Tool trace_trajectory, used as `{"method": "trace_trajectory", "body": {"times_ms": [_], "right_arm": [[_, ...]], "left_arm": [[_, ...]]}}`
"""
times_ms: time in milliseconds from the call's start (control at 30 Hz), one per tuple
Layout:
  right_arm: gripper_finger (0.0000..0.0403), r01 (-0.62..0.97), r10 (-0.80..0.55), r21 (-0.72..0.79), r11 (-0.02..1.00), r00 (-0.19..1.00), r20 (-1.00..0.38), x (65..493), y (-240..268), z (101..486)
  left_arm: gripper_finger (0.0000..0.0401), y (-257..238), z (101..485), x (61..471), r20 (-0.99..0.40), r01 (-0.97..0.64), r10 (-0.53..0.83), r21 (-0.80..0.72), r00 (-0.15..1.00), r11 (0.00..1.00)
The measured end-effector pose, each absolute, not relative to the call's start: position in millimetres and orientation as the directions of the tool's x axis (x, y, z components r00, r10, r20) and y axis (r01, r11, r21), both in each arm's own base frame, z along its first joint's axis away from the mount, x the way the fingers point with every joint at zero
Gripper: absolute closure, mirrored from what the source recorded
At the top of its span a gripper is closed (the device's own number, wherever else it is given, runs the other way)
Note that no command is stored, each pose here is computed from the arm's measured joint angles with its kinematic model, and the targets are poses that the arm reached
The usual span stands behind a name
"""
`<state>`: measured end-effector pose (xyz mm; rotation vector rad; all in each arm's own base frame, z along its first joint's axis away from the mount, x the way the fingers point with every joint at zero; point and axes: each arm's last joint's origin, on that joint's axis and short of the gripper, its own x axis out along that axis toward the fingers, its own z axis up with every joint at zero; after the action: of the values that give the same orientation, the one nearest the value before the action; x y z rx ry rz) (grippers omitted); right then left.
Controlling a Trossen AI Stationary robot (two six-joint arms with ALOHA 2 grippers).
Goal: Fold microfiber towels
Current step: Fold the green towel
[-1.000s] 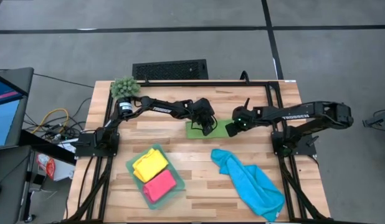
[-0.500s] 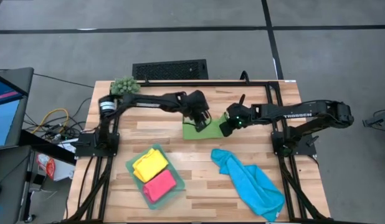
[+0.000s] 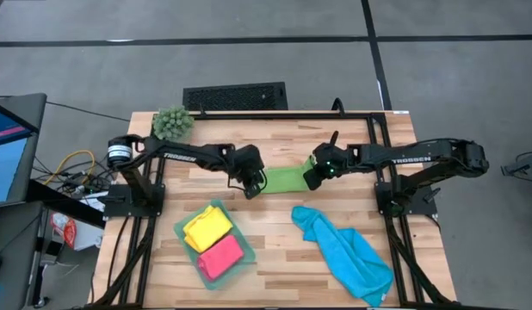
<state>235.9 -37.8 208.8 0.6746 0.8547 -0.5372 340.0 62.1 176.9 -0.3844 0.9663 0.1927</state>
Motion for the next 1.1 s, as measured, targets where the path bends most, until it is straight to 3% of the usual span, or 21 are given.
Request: {"method": "trace_trajectory", "body": {"times_ms": [267, 533, 767, 1100], "right_arm": [[0.0384, 0.66, -0.165, 0.336, 0.672, 0.576, -0.801, 238.4, -38.5, 210.6], [0.0386, 0.635, -0.163, 0.373, 0.677, 0.623, -0.765, 247.4, -39.6, 209.8], [0.0382, 0.603, -0.097, 0.409, 0.685, 0.632, -0.769, 268.6, -40.0, 191.7], [0.038, 0.501, -0.023, 0.407, 0.764, 0.651, -0.758, 311.2, -38.1, 194.6]], "left_arm": [[0.0401, 60.7, 153.1, 328.7, -0.821, -0.376, 0.079, -0.171, 0.565, 0.911], [0.0401, 64.8, 131.2, 332.4, -0.83, -0.398, 0.061, -0.2, 0.554, 0.895], [0.0401, 65.3, 122.5, 339.2, -0.82, -0.383, 0.031, -0.233, 0.572, 0.894], [0.0401, 65.8, 122.8, 342.1, -0.799, -0.395, 0.047, -0.245, 0.599, 0.885]]}}
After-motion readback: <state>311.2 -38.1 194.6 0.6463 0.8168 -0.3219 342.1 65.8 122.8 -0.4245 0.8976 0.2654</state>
